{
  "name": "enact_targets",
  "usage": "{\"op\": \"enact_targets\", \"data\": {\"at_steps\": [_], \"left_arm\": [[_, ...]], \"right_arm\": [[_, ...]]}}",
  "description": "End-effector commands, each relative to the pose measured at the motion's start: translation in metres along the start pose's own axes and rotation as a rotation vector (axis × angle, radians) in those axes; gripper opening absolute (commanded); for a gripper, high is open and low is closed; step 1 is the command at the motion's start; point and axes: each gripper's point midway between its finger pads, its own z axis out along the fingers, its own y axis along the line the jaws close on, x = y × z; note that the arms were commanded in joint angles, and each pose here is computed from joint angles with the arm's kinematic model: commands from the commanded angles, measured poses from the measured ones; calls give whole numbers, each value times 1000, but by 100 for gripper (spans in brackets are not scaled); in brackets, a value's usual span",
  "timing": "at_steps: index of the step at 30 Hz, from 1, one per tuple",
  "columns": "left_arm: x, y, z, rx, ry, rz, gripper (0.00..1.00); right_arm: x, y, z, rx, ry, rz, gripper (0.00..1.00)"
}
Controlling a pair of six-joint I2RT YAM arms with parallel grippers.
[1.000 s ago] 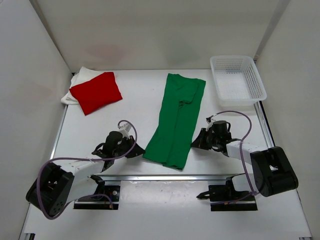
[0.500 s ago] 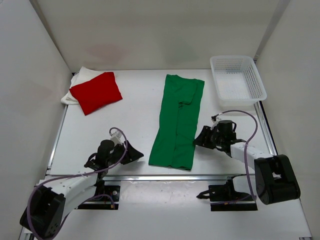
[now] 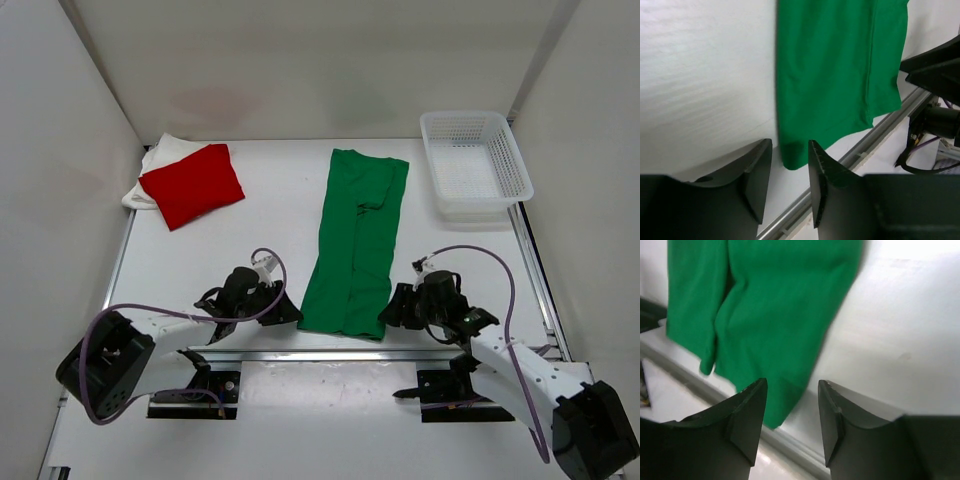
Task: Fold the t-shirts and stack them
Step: Grab the bottom of the folded rectangular tshirt with both arms, then fold the folded rectangular tshirt in 1/3 of the way
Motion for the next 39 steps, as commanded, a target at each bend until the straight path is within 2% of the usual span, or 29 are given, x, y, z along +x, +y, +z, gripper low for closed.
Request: {"op": "enact_targets", "data": {"at_steps": [1,4,7,8,9,11,12,19,21,23,26,27,29,30,32,33,35,39], "left_arm": [[5,-11,4,36,33,56,43],[11,-9,5,36,54,48,37],[25,-10,3,49,97,54,27],[27,-10,1,50,101,59,21],[30,-8,0,45,111,47,12],[31,-7,-6,49,100,42,3],[32,-6,-10,46,98,30,0],[44,-18,-37,81,98,-49,0],[43,-25,-44,111,92,-71,0],[31,-29,-48,118,49,-90,0],[-14,-46,-51,143,-58,-93,0],[-33,-55,-50,152,-98,-87,0],[-65,-79,-46,189,-161,-53,0],[-79,-90,-39,186,-167,-44,0],[-102,-96,-21,163,-173,-31,0],[-124,-105,-21,176,-217,-23,0],[-165,-107,-6,163,-273,-51,0],[-212,-98,28,90,-300,-56,0]], "right_arm": [[28,-5,-3,44,55,91,44],[44,2,-2,-6,81,114,42],[52,7,0,-30,103,127,32],[51,7,0,-29,98,128,22],[53,9,-1,-27,105,117,9],[47,13,-6,-26,86,118,0],[50,15,-8,-34,94,123,0],[76,36,-31,-98,174,163,0],[75,46,-36,-125,151,154,0],[67,52,-39,-124,102,127,0],[31,48,-36,-94,-1,76,0],[27,54,-33,-126,36,68,0],[-14,36,-28,-122,-43,71,0],[-23,41,-28,-173,-40,41,0],[-65,25,-32,-133,-137,51,0],[-82,26,-31,-122,-155,22,0],[-111,15,-26,-68,-173,19,0],[-169,9,-15,-60,-229,11,0]]}}
